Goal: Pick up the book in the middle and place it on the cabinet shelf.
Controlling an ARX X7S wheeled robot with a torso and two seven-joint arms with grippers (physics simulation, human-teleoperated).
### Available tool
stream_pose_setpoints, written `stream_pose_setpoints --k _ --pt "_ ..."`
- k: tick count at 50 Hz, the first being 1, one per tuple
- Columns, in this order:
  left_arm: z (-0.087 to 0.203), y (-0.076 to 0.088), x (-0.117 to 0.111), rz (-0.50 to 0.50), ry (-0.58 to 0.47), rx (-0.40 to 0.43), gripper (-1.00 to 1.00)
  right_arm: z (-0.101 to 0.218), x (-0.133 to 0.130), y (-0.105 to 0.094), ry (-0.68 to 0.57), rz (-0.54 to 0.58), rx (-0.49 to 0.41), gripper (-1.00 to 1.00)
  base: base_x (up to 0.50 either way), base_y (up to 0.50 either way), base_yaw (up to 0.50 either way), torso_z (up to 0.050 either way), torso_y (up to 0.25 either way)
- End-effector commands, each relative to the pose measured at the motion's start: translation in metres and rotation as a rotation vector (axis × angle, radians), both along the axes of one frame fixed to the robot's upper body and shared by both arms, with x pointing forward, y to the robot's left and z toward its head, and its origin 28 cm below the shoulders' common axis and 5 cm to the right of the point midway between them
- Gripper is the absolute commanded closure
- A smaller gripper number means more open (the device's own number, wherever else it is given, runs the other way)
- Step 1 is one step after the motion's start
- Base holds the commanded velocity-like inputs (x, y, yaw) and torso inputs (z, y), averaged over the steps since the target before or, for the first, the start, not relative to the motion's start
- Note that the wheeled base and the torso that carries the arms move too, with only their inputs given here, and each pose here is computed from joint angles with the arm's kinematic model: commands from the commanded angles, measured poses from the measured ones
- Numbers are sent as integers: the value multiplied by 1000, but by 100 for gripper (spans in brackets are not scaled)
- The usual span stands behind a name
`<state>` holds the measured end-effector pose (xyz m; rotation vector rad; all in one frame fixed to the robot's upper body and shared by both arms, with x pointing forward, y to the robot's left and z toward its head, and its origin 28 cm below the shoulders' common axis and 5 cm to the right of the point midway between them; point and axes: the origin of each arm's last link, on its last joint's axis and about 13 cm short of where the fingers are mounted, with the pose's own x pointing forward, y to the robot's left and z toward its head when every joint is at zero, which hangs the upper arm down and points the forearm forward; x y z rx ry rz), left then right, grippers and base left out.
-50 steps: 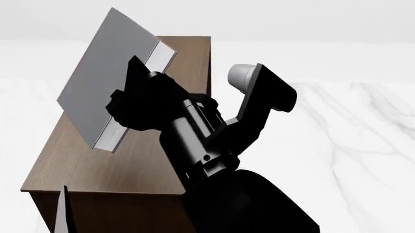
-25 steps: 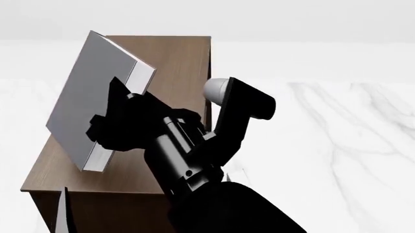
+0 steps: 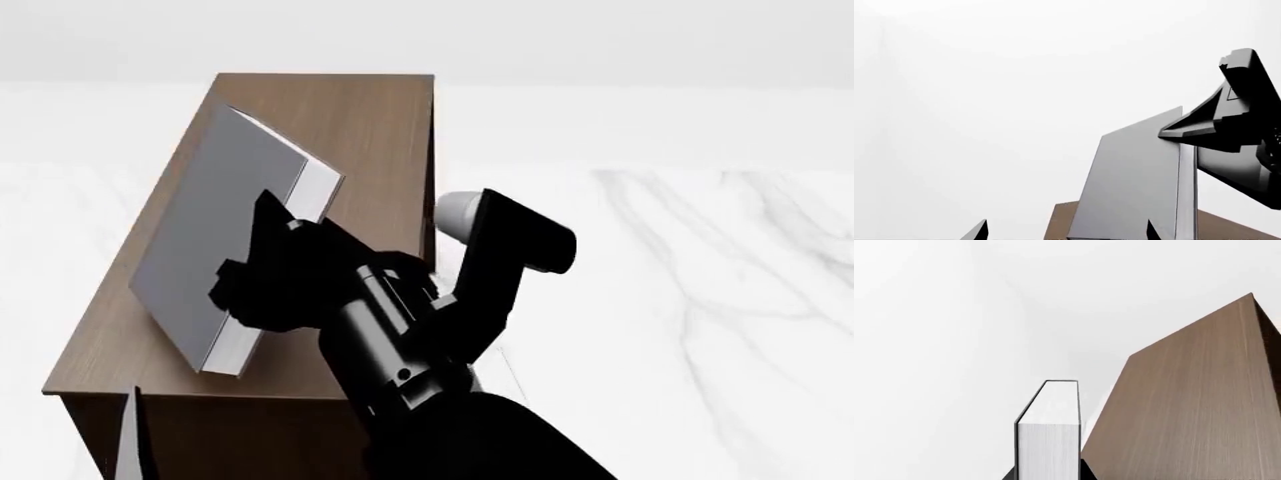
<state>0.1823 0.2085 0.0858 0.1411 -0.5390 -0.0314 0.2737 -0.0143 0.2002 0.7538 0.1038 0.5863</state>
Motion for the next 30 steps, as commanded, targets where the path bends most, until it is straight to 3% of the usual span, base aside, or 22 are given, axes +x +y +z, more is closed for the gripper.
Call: stream_pose_setpoints --k 1,22,30 --pt "1 2 3 12 -5 -3 -100 2 3 -2 -40 -15 32 100 0 0 0 0 0" --pt "-1 2 4 13 9 -9 -100 -12 8 -5 55 -33 55 100 0 0 0 0 0" --pt "-1 2 4 11 12 -9 -100 -19 14 -8 111 -75 18 100 0 0 0 0 0"
